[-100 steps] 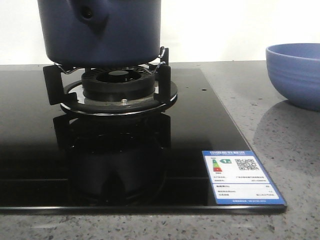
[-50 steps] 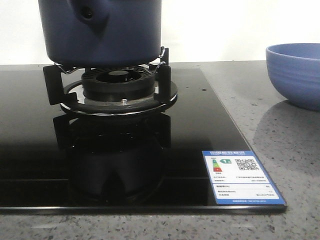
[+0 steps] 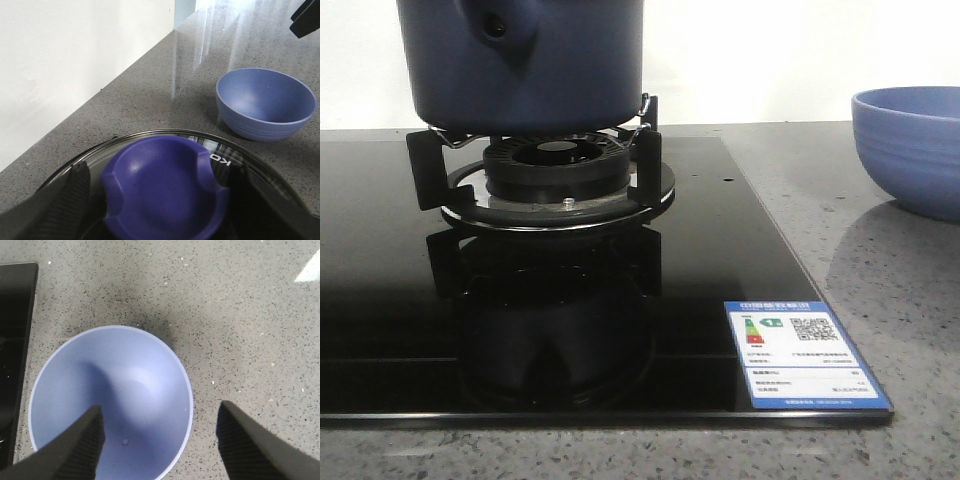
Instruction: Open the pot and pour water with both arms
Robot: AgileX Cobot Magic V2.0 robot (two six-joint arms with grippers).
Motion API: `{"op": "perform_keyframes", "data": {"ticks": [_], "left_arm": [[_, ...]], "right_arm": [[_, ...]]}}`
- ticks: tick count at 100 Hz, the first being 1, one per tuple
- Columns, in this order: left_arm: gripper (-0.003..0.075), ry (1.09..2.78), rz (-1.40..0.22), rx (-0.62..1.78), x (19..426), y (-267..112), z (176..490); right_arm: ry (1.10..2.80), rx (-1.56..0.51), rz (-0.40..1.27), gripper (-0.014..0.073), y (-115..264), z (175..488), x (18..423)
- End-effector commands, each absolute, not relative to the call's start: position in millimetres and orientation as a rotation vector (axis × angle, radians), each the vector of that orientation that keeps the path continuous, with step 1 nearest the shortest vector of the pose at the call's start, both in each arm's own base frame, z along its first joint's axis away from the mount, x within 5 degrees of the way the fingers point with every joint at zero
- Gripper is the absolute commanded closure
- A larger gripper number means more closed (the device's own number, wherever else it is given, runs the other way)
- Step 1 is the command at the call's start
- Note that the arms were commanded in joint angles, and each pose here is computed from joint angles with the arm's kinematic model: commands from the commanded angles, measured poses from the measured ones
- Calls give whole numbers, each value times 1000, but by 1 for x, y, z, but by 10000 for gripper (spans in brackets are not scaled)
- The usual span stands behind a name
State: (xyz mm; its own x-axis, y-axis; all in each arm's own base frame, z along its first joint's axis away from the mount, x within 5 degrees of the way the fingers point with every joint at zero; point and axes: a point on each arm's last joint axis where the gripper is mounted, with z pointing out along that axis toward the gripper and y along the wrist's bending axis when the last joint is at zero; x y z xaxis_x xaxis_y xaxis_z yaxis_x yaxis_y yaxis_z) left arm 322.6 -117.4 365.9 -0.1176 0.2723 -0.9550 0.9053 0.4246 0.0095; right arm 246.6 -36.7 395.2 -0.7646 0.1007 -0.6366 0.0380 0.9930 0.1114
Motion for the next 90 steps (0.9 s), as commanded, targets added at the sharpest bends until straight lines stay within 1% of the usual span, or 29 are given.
{"op": "perform_keyframes", "data": {"ticks": [1, 18, 34, 41, 47, 52, 59, 60, 64, 68, 70, 71, 72, 74, 75, 81, 90], "left_arm": [[184, 1537, -795, 994, 314, -121, 395], [185, 1478, -811, 907, 307, -110, 414], [195, 1395, -793, 865, 289, -93, 444], [225, 1370, -765, 848, 279, -85, 455], [287, 1371, -766, 811, 269, -78, 464], [354, 1374, -766, 783, 263, -74, 470], [479, 1381, -770, 742, 255, -67, 477], [506, 1382, -769, 739, 254, -67, 478], [575, 1382, -768, 722, 250, -64, 482], [657, 1381, -766, 710, 245, -62, 485], [712, 1381, -764, 708, 243, -61, 486], [712, 1380, -760, 707, 242, -61, 487], [740, 1377, -758, 709, 240, -61, 488], [739, 1378, -752, 710, 239, -60, 489], [740, 1376, -745, 709, 237, -60, 490], [741, 1380, -722, 707, 231, -59, 493], [741, 1378, -645, 685, 219, -57, 498]], "right_arm": [[2331, 89, 100, 156, -36, 415, 242], [2334, 89, 101, 156, -36, 415, 241], [2326, 78, 114, 156, -33, 418, 238], [2287, 73, 147, 157, -28, 424, 234], [2248, 55, 177, 172, -24, 430, 229], [2207, 44, 211, 221, -21, 436, 225], [2123, 32, 277, 334, -14, 445, 220], [2103, 32, 294, 361, -13, 447, 219], [2056, 10, 325, 450, -9, 450, 216], [1993, -6, 366, 527, -5, 455, 213], [1952, -7, 394, 589, -3, 457, 212], [1951, -15, 388, 603, -3, 457, 212], [1929, -10, 405, 617, -2, 458, 211], [1895, -13, 420, 659, -1, 460, 209], [1882, -19, 421, 666, 0, 460, 208], [1781, -10, 463, 655, 4, 463, 203], [1669, -49, 421, 655, 8, 462, 191]]}}
